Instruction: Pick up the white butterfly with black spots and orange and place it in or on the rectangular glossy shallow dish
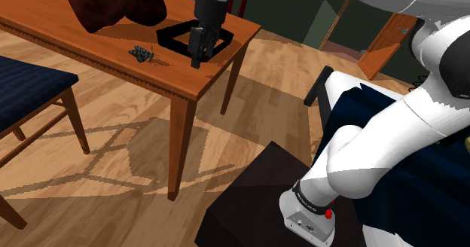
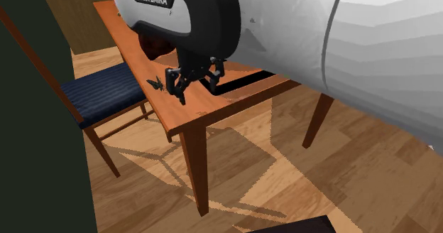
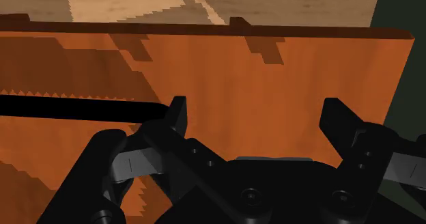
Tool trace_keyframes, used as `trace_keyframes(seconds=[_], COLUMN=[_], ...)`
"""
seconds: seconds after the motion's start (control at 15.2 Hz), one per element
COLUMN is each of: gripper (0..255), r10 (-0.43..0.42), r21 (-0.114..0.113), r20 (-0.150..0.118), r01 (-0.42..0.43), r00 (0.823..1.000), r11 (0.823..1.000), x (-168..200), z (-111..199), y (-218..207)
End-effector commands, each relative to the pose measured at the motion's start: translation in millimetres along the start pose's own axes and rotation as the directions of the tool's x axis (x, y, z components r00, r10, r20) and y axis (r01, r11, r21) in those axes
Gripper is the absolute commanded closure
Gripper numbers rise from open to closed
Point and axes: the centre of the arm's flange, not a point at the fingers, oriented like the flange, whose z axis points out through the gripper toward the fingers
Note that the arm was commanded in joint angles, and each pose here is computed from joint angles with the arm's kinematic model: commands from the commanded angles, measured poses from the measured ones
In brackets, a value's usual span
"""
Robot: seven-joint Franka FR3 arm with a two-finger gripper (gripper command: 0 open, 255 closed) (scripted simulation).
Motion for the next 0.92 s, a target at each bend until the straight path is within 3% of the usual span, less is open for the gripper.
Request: trace_keyframes(seconds=[0.0,0.53,0.86], gripper=[0,0,0], r10=[-0.036,-0.175,-0.175], r21=[-0.001,-0.012,-0.012], r20=[-0.02,-0.092,-0.092], r01=[0.036,0.175,0.175], r00=[0.999,0.98,0.98], r11=[0.999,0.984,0.984], x=[22,93,95], z=[-5,-36,-9], y=[-10,-63,-63])
